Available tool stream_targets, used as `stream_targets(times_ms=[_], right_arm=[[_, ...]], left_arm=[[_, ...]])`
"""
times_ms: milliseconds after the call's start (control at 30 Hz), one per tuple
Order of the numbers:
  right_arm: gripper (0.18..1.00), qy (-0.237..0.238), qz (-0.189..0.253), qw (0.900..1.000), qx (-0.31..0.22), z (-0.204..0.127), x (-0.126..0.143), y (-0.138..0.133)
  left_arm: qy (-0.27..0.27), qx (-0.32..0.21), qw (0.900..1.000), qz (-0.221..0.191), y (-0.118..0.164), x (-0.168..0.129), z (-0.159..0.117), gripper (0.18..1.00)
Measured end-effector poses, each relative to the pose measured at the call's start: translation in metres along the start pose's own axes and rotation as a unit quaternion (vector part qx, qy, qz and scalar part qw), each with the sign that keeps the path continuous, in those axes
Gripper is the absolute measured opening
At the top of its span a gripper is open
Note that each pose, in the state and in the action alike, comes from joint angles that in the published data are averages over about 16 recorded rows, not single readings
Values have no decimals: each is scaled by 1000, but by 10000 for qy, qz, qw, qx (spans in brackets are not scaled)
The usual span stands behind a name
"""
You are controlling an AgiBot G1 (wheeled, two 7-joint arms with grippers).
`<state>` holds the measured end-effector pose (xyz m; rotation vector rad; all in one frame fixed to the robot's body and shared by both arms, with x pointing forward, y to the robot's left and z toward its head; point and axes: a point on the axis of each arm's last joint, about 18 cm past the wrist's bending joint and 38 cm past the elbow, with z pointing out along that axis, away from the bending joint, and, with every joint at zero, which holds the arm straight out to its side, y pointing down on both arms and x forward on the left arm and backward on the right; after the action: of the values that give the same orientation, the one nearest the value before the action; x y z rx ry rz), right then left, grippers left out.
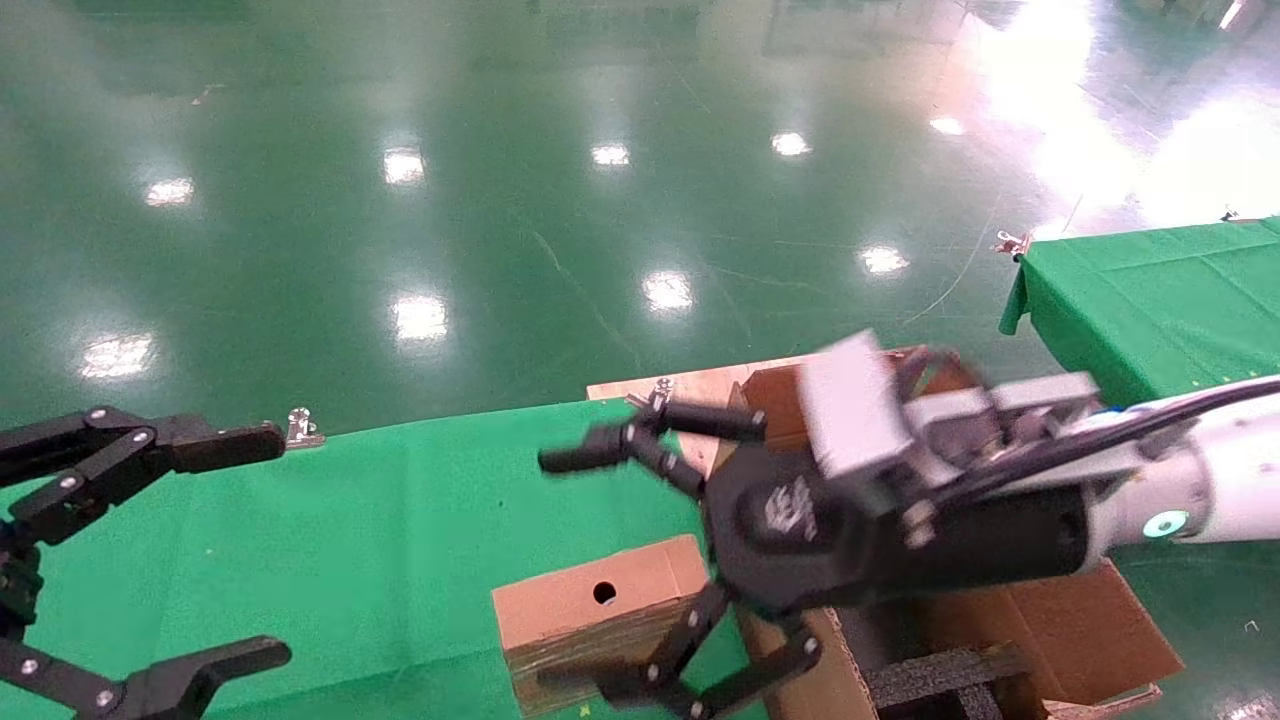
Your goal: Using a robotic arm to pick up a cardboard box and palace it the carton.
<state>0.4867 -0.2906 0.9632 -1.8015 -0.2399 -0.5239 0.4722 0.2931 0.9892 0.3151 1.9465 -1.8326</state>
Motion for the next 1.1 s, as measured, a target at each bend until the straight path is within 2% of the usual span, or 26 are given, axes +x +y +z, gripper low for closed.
stream_targets(times_ms=[200, 467, 900, 1100], right_arm=[[1000, -272, -29, 9960, -852, 18, 2, 28], [1000, -480, -302, 9809, -1862, 40, 14, 55], [1000, -568, -1022, 9498, -2902, 64, 46, 61], [1000, -673, -1239, 9342, -3276, 72, 56, 63]], left_arm=[[0, 0, 10000, 0, 0, 0, 0, 822], [0, 0, 10000, 0, 0, 0, 0, 645], [0, 0, 10000, 0, 0, 0, 0, 353], [0, 0, 10000, 0, 0, 0, 0, 268]])
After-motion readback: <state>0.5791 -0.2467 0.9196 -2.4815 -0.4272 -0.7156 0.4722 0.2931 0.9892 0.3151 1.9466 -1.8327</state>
